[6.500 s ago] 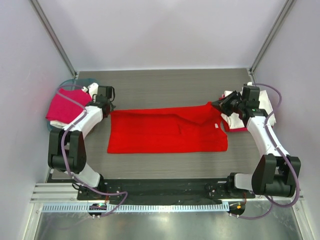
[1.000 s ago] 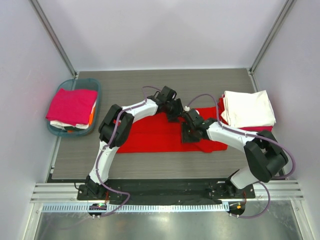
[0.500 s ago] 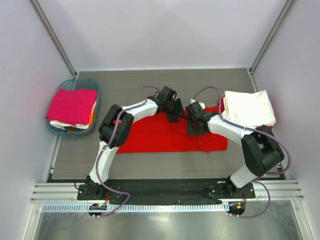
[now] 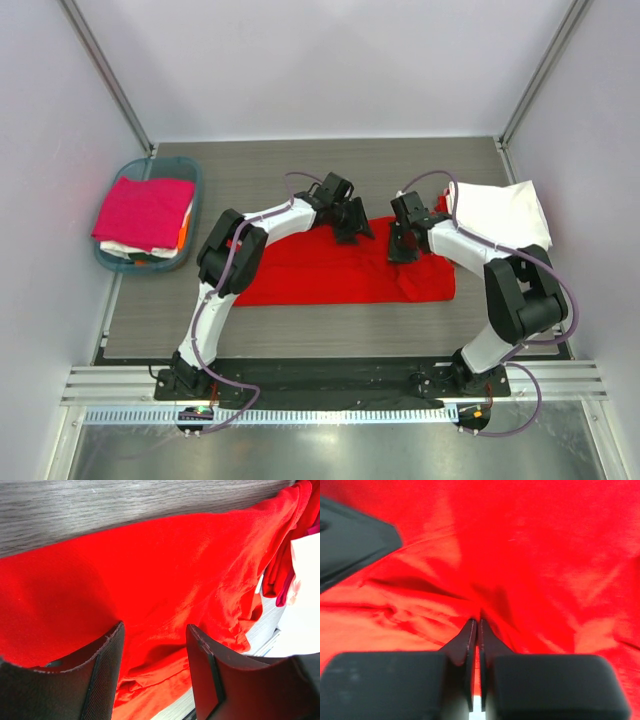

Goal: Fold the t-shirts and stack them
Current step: Fold the tshirt

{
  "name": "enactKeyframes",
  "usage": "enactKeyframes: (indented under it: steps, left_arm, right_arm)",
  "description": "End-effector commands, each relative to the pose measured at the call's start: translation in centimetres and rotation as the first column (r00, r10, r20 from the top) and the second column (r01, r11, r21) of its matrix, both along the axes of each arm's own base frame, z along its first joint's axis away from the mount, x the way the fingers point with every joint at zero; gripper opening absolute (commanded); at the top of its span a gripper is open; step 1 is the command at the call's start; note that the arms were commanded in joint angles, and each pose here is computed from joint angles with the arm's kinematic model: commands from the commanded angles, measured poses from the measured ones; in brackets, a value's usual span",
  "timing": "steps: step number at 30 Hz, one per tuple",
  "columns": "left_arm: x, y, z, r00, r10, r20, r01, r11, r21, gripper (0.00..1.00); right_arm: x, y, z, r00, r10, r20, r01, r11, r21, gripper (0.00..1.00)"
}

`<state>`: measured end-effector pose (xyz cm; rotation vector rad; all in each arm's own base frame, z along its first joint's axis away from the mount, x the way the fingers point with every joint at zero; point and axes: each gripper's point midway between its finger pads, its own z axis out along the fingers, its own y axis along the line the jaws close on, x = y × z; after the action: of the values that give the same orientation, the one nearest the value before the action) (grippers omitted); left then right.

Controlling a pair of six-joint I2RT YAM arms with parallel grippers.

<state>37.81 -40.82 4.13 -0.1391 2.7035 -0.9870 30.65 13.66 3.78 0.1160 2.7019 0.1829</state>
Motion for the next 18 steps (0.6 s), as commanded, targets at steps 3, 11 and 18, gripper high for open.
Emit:
enactKeyframes:
  steps: [3, 11, 18]
  left_arm:
    - [0.1, 0.8, 1.3, 0.999, -0.005, 0.046, 0.003, 0.999, 0.033, 0.55]
    - [0.0, 0.8, 2.1, 0.998, -0.014, 0.061, 0.013, 1.0, 0.026, 0.55]
    - [0.0, 0.8, 3.1, 0.997, -0.024, 0.075, 0.023, 1.0, 0.017, 0.56]
  right_arm:
    - [0.2, 4.1, 3.3, 0.996, 0.091, 0.0, -0.088, 0.961, 0.264, 0.02]
    - [-3.0, 7.6, 4.7, 0.979, 0.142, -0.145, -0.048, 0.856, 0.514, 0.01]
    - [-4.4, 8.2, 4.6, 0.973, 0.142, -0.183, -0.012, 0.821, 0.571, 0.07]
